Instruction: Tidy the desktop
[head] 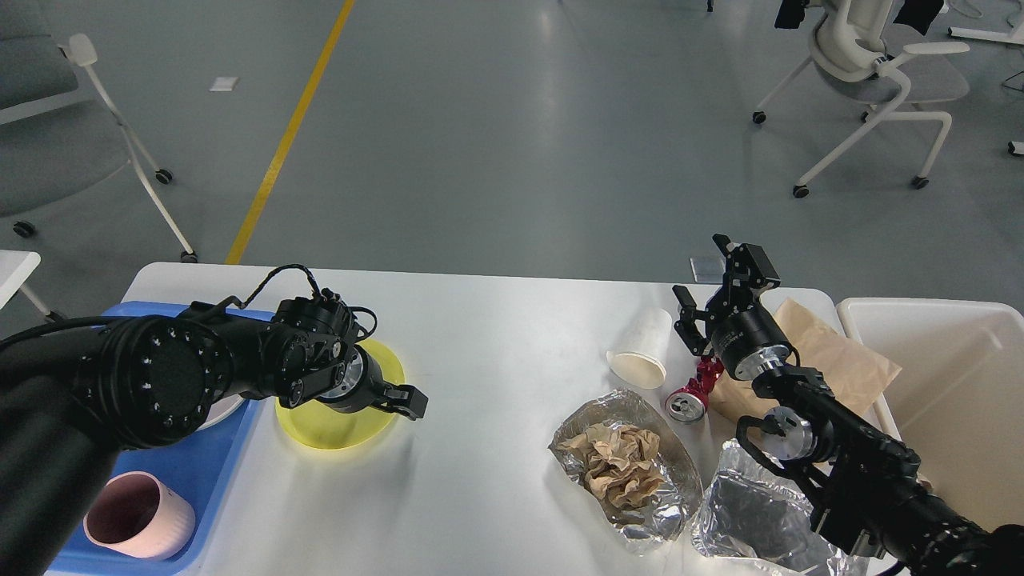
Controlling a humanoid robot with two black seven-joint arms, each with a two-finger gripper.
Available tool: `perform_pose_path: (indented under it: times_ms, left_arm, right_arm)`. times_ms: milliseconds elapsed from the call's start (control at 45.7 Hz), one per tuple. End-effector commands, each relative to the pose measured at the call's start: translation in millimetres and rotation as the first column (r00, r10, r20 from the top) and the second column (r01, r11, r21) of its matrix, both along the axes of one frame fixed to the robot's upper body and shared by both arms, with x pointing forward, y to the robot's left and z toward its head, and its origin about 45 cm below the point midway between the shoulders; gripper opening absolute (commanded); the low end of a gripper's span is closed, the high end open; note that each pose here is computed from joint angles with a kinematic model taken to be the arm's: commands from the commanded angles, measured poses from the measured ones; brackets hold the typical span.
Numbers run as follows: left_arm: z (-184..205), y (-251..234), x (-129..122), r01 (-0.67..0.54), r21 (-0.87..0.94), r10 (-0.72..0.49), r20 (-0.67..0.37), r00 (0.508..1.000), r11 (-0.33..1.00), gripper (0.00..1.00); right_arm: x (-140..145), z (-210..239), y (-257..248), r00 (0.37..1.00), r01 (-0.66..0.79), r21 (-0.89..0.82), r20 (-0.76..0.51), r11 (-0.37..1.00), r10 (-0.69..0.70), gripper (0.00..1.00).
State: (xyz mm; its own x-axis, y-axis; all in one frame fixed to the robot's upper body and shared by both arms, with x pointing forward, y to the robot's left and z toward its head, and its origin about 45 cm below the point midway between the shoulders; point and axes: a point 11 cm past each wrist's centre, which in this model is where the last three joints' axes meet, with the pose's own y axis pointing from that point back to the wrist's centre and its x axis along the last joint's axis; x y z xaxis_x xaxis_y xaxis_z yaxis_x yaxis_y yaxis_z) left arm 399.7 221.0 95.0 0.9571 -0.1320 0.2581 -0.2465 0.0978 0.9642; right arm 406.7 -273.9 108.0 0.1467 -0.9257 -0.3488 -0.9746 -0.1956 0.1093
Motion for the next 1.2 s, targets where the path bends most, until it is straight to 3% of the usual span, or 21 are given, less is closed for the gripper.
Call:
perform_pose_path:
  times_ms: [0,306,657,854,1182]
  left_arm:
    - [-3,-5,-1,0.010,-0.005,-0.010,0.014,1.000,1.000,0.94]
    - [-11,1,-6,-0.005,0.031,0.004,0.017,1.000,0.999,0.93]
    - [-16,7,-8,-0.019,0.072,0.018,0.025,1.000,0.997,0.85]
    - [-19,6,-11,-0.018,0.070,0.017,0.013,1.000,0.997,0.69]
    - [-26,7,-18,-0.023,0.065,0.024,-0.013,1.000,0.998,0.54]
  right_arm:
    - [0,0,0,1.000,0.001,-0.001,0.000,1.000,-0.001,1.00]
    - [0,0,0,1.000,0.000,0.000,-0.001,1.000,0.000,1.00]
    - [0,0,0,1.000,0.001,-0.001,0.000,1.000,-0.001,1.00]
    - [0,0,0,1.000,0.001,-0.001,0.000,1.000,-0.001,1.00]
    - [0,0,0,1.000,0.001,-0.001,-0.002,1.000,-0.001,1.00]
